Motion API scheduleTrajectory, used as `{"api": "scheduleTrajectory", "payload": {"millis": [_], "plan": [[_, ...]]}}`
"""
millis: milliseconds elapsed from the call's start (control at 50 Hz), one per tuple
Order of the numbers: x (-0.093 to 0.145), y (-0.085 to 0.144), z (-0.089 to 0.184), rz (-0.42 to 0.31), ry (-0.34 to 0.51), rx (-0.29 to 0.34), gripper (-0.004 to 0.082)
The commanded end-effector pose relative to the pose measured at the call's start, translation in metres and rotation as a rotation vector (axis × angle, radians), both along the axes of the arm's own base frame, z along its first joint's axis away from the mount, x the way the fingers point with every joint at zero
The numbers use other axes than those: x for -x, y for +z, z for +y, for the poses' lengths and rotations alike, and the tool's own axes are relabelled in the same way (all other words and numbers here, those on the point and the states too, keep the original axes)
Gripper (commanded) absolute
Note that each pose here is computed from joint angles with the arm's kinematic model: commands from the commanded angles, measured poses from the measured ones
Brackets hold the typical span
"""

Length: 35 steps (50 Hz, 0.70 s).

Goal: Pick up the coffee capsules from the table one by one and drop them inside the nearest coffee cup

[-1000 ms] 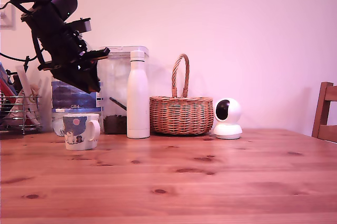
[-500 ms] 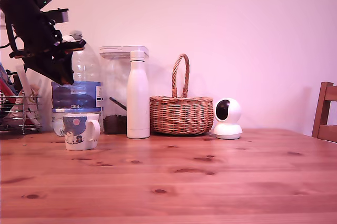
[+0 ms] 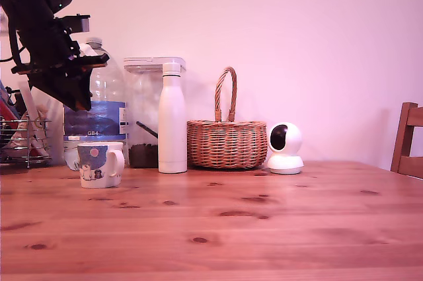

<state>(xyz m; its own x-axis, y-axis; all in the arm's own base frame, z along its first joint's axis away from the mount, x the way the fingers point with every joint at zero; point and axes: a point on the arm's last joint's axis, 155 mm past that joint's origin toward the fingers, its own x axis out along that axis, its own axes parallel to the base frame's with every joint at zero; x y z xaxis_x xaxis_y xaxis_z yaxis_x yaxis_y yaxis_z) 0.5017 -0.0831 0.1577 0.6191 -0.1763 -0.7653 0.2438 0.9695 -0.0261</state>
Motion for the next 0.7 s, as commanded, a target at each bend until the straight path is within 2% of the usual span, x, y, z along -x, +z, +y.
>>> {"api": "scheduleTrajectory", "payload": {"millis": [0,340,680], "plan": [[-0.008,0.004,0.0,-0.005,-0.004,-0.013,0.0146],[-0.022,-0.007,-0.002,0.086,-0.012,-0.074,0.0146],[-0.034,-0.022,-0.012,0.161,-0.033,-0.096,0.0146]]}}
